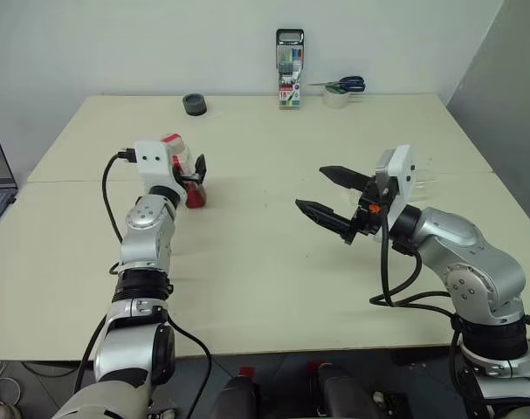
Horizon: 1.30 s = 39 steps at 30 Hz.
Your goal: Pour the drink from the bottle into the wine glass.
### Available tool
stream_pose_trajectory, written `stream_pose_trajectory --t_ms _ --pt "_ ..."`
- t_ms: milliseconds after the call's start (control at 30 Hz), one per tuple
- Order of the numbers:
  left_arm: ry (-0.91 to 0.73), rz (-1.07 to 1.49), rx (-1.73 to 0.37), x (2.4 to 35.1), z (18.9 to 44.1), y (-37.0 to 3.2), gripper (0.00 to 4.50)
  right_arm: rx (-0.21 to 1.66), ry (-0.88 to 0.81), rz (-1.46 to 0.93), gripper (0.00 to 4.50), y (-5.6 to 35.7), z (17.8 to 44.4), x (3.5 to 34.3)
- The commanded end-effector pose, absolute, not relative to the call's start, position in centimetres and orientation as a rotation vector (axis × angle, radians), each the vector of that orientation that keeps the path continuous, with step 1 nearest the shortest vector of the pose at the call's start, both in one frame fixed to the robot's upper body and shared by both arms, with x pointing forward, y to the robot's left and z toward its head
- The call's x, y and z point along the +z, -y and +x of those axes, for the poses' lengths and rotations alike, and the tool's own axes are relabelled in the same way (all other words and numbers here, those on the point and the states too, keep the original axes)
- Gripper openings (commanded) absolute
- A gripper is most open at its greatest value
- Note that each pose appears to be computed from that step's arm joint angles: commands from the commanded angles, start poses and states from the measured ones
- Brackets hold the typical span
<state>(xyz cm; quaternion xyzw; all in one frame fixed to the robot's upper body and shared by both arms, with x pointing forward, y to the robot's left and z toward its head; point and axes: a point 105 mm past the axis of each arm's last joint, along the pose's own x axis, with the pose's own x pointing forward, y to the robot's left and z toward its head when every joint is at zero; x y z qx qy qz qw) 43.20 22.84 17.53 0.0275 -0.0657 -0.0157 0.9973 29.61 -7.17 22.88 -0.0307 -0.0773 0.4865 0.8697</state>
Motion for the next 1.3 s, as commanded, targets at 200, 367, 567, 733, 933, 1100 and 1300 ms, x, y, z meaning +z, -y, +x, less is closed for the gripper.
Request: stream_pose_trajectory --t_ms 200,367,567,733,933,1100,1300 --pt "0.193 0.076 -0.045 19.5 43.5 -22.6 4.48 1.017 0.218 -0.071 4.5 7.3 28.8 24.1" --pt "0.199 0.078 -0.049 19.7 43.6 -22.6 4.48 1.015 0.22 -0.069 4.5 7.3 28.9 24.2" --pt "0.201 0.075 -0.062 19.7 43.5 -22.6 3.56 1.008 0.221 -0.056 4.5 7.4 29.1 24.3" --pt "0.192 0.071 -0.07 19.3 43.3 -22.5 2.02 0.996 0.223 -0.051 4.5 7.6 29.3 24.4" --pt "0.183 0.071 -0.06 19.1 43.2 -22.9 1.82 0.994 0.228 -0.052 4.5 7.5 29.4 24.5" --pt "0.15 0.108 -0.166 19.1 42.9 -21.0 1.82 0.956 0.228 -0.088 4.5 7.4 29.9 24.5" --pt "0.192 0.231 -0.457 21.5 42.3 -15.8 1.82 0.978 0.264 -0.025 4.5 6.3 30.6 26.6"
